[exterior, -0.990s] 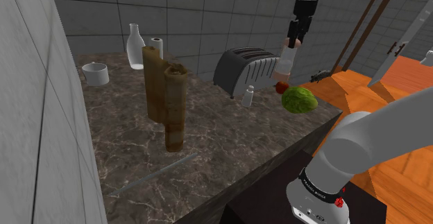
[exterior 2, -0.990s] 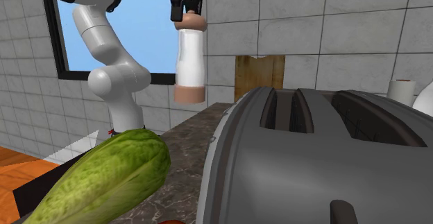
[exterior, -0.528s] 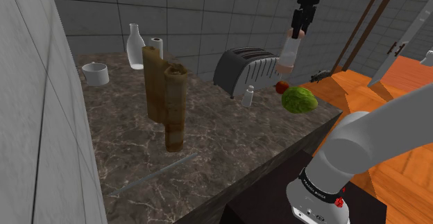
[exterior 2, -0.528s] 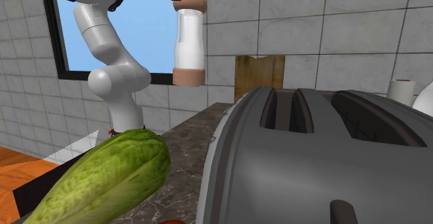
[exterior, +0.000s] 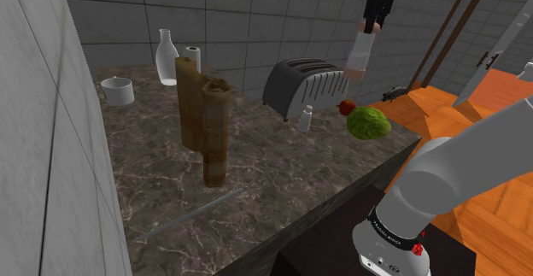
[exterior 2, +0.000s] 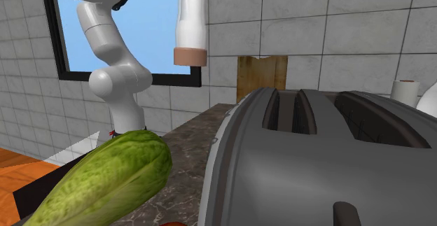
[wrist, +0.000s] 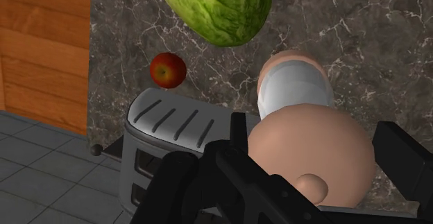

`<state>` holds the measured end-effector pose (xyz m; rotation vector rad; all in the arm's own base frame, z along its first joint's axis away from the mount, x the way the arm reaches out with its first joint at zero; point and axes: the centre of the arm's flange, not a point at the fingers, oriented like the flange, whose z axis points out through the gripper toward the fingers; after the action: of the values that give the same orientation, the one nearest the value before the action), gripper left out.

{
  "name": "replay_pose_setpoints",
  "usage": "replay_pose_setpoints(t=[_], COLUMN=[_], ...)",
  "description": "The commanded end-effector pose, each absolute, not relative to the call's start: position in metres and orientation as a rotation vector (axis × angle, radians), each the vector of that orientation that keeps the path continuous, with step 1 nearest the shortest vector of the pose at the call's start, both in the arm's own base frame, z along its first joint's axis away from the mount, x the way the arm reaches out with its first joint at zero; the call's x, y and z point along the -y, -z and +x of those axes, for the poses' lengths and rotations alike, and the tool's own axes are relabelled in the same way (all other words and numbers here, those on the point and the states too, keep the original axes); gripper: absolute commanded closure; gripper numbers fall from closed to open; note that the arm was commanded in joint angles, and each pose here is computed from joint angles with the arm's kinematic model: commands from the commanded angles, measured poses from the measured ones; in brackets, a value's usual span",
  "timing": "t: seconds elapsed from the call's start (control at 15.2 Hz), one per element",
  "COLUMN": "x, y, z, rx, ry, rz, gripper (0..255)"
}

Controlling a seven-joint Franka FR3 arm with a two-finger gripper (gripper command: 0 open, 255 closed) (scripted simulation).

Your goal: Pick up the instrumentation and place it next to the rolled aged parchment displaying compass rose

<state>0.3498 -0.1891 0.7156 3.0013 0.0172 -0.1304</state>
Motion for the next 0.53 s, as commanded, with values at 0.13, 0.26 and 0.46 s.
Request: replay_pose_setpoints(t=[0.13, 0.26, 0.46], x=[0.190, 0.190, 0.190], y=[-0.737, -0.748, -0.763], z=[0.349, 0.349, 0.349], rx=[-0.017, -0.017, -0.017], ry=[0.130, 0.130, 0.130], rz=[3.001, 3.001, 3.001], gripper=[255, 255, 255])
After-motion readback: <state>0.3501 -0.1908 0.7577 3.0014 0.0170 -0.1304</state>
